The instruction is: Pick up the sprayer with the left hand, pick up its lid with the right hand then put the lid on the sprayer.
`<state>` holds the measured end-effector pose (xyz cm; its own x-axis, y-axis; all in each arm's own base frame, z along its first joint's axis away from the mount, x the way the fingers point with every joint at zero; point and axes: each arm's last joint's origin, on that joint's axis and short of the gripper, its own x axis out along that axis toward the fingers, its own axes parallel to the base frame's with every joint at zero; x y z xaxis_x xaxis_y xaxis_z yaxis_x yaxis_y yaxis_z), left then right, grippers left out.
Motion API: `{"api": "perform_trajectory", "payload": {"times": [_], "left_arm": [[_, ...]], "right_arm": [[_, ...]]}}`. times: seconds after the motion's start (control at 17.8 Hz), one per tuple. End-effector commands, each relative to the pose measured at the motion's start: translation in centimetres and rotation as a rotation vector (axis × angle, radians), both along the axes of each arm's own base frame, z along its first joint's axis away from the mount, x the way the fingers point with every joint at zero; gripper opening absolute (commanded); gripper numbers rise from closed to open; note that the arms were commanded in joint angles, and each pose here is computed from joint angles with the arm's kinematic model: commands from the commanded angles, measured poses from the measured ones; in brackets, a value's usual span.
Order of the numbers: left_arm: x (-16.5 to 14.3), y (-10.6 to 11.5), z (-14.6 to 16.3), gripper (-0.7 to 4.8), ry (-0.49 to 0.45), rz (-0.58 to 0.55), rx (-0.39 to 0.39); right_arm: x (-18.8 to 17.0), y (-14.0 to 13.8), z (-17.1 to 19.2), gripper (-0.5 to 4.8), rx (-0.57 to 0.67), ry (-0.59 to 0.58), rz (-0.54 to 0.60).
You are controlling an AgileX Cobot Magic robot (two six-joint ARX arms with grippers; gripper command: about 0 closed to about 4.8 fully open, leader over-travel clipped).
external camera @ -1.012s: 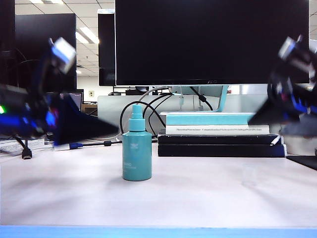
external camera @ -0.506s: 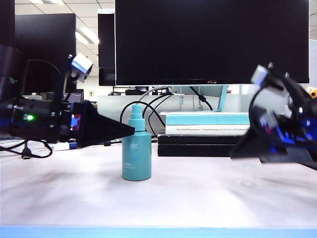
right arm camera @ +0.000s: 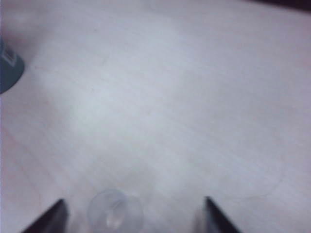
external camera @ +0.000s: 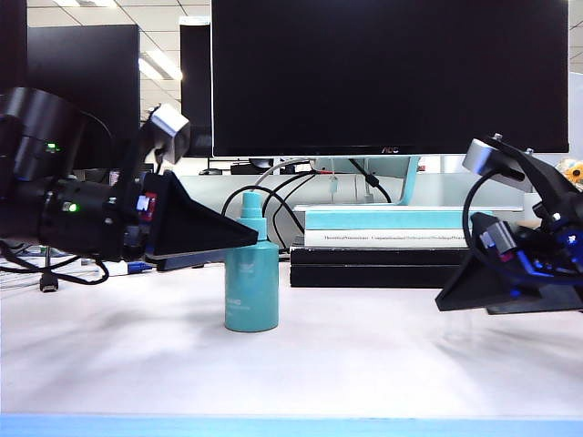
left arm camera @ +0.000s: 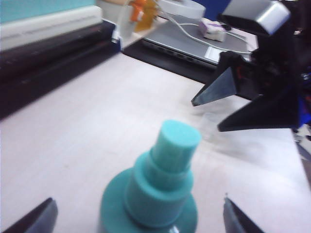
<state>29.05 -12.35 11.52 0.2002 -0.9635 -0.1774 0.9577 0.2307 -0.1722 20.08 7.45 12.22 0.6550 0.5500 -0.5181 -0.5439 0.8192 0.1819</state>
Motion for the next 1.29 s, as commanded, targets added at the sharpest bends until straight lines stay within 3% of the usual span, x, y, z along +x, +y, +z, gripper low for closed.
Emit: {"api": "perform_trajectory", "payload": {"times": [0.06,0.34,0.56,0.67,0.79,0.9,0.96,1.07,1.12,1.29], "left_arm": [[-0.1,-0.7,0.2,4.62,0.0,-0.05,-0.003],[-0.9,-2.1,-0.5,4.6,-0.006,-0.063,0.068],[-0.9,-2.1,-0.6,3.61,-0.012,-0.057,0.075],[-0.8,-2.1,-0.6,2.92,-0.017,-0.051,0.079],[-0.8,-2.1,-0.6,2.71,-0.017,-0.051,0.079],[-0.8,-2.1,-0.6,2.66,-0.017,-0.05,0.079],[-0.8,-2.1,-0.6,2.59,-0.017,-0.05,0.079],[-0.8,-2.1,-0.6,2.07,-0.017,-0.05,0.079],[-0.8,-2.1,-0.6,2.06,-0.017,-0.05,0.079],[-0.8,-2.1,-0.6,2.05,-0.015,-0.05,0.08]], "right_arm": [[0.1,0.1,0.2,3.56,0.014,-0.011,0.016],[0.3,0.2,-0.3,3.55,0.017,0.019,0.003],[1.1,0.5,-1.0,3.22,0.039,0.068,0.003],[1.8,0.8,-0.8,1.99,0.047,0.076,0.019],[2.0,0.8,-0.7,1.97,0.047,0.076,0.019],[2.0,0.8,-0.6,1.38,0.047,0.073,0.018],[2.1,0.9,-0.6,1.38,0.048,0.072,0.018],[2.1,0.9,-0.5,1.35,0.049,0.063,0.016],[2.2,0.9,-0.4,1.05,0.047,0.059,0.012],[2.5,1.0,-0.1,1.01,0.053,0.042,0.012]]}}
